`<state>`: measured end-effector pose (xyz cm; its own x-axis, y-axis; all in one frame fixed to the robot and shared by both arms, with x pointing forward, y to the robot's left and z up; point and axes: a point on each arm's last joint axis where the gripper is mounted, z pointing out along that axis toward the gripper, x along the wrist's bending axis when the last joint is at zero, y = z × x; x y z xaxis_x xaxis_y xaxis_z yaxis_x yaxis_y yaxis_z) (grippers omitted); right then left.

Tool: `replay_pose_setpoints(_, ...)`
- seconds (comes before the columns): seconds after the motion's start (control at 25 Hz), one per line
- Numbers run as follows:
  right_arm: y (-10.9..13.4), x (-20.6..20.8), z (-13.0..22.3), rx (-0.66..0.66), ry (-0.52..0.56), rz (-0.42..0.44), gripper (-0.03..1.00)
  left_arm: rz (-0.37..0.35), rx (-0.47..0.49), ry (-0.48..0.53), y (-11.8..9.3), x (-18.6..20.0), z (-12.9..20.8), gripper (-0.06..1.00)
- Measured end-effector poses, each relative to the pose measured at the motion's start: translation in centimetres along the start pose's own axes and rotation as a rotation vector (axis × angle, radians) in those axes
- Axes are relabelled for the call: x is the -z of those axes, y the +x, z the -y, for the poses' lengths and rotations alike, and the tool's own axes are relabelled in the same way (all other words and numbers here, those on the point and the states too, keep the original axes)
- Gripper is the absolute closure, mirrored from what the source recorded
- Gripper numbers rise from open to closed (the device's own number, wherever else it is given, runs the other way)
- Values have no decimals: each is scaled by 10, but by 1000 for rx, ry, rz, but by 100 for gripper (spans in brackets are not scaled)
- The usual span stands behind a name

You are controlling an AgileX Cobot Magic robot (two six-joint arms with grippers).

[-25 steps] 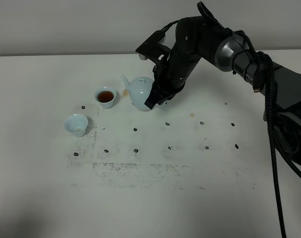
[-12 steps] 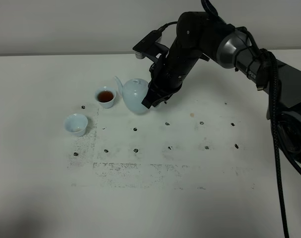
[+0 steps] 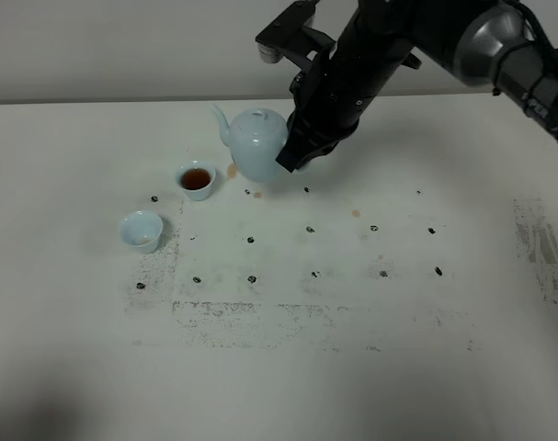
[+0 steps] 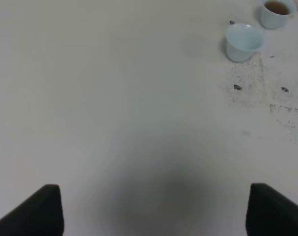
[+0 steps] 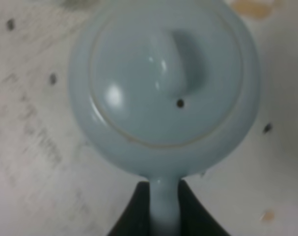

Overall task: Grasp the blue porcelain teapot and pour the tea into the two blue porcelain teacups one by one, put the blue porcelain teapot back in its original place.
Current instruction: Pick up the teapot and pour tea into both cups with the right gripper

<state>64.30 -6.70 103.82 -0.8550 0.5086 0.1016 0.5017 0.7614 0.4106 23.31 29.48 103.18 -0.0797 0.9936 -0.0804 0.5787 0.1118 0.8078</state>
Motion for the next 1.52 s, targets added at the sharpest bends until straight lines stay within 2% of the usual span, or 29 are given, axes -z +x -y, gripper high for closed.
replay_pose_setpoints(0.08, 10, 2, 16, -25, 13, -15, 93, 0, 0, 0, 0, 0, 0, 22)
replay_pose_setpoints(0.24, 30, 8, 39, -69, -29, 8, 93, 0, 0, 0, 0, 0, 0, 22)
replay_pose_setpoints(0.36, 43, 1, 49, -93, -4, 0, 93, 0, 0, 0, 0, 0, 0, 22)
replay_pose_setpoints(0.6, 77, -26, 36, 0, 51, 59, 93, 0, 0, 0, 0, 0, 0, 22)
replay_pose_setpoints(0.72, 86, -43, 26, 38, 96, 71, 93, 0, 0, 0, 0, 0, 0, 22)
replay_pose_setpoints(0.92, 90, -62, 4, 95, 128, 70, 93, 0, 0, 0, 0, 0, 0, 22)
replay_pose_setpoints(1.12, 84, -75, -16, 146, 148, 77, 93, 0, 1, 0, 0, 0, 0, 22)
replay_pose_setpoints(1.32, 76, -86, -31, 245, 160, 167, 93, 0, 1, 0, 0, 0, 0, 22)
replay_pose_setpoints(1.52, 81, -92, -35, 342, 196, 238, 93, 0, 1, 0, 0, 0, 0, 22)
